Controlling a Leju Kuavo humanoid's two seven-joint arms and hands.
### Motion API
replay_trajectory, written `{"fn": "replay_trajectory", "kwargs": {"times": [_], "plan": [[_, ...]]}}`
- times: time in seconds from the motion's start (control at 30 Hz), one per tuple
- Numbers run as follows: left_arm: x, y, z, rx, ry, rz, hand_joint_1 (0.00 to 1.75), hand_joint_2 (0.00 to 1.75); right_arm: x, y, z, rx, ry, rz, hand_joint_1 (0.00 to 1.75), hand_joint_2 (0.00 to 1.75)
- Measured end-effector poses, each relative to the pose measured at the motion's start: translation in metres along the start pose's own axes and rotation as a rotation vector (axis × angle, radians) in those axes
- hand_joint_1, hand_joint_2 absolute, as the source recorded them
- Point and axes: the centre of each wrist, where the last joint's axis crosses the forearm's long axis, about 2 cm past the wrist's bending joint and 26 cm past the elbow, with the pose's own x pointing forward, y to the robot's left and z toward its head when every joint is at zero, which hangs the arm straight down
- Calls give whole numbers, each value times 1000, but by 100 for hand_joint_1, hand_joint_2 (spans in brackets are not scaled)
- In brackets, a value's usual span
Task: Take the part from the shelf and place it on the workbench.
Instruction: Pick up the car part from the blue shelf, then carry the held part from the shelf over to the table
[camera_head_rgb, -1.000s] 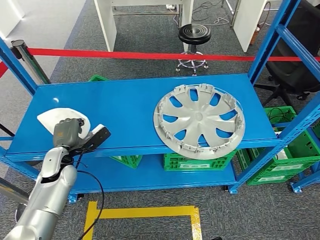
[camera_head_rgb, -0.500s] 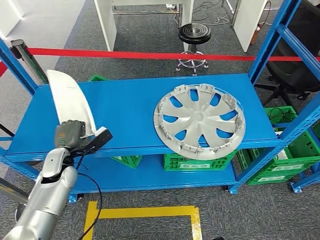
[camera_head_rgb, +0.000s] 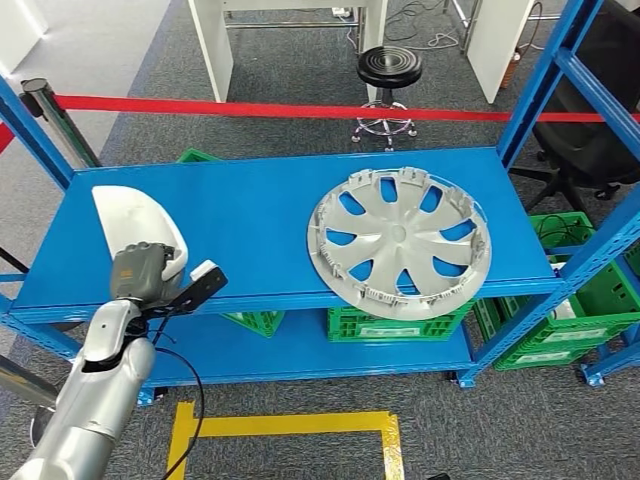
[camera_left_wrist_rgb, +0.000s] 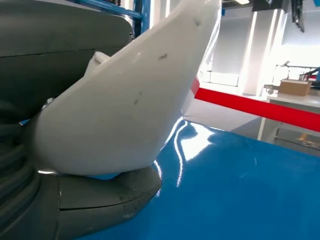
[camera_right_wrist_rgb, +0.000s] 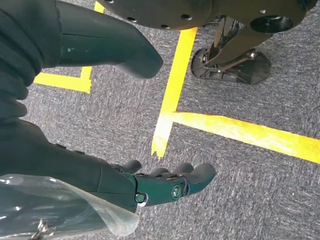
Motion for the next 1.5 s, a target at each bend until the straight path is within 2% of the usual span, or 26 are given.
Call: {"fn": "replay_trajectory", "kwargs": {"times": [0.13, 0.3, 0.47, 0.63, 0.77, 1.03, 1.23, 1.5], "plan": [[1, 1, 8, 49, -41, 71, 175, 175, 0, -1, 0, -4, -4, -3, 0, 175], [6, 4, 30, 113, -119, 258, 175, 175, -1, -1, 1, -13, -9, -19, 0, 175], [10, 9, 46, 154, -165, 347, 175, 175, -2, -1, 1, -25, -10, -34, 0, 175], [16, 15, 81, 253, -243, 523, 175, 175, -5, -1, 2, -59, -12, -73, 0, 175], [13, 21, 116, 341, -265, 664, 175, 175, -6, 0, 3, -82, -16, -129, 0, 175], [0, 36, 161, 462, -262, 813, 175, 175, -7, 4, 4, -44, 0, -215, 0, 175], [-12, 37, 192, 524, -215, 909, 175, 175, -7, 8, 4, 60, -58, -332, 0, 175], [-32, 43, 214, 621, -143, 960, 175, 175, -5, 11, 4, 143, -116, -417, 0, 175]]}}
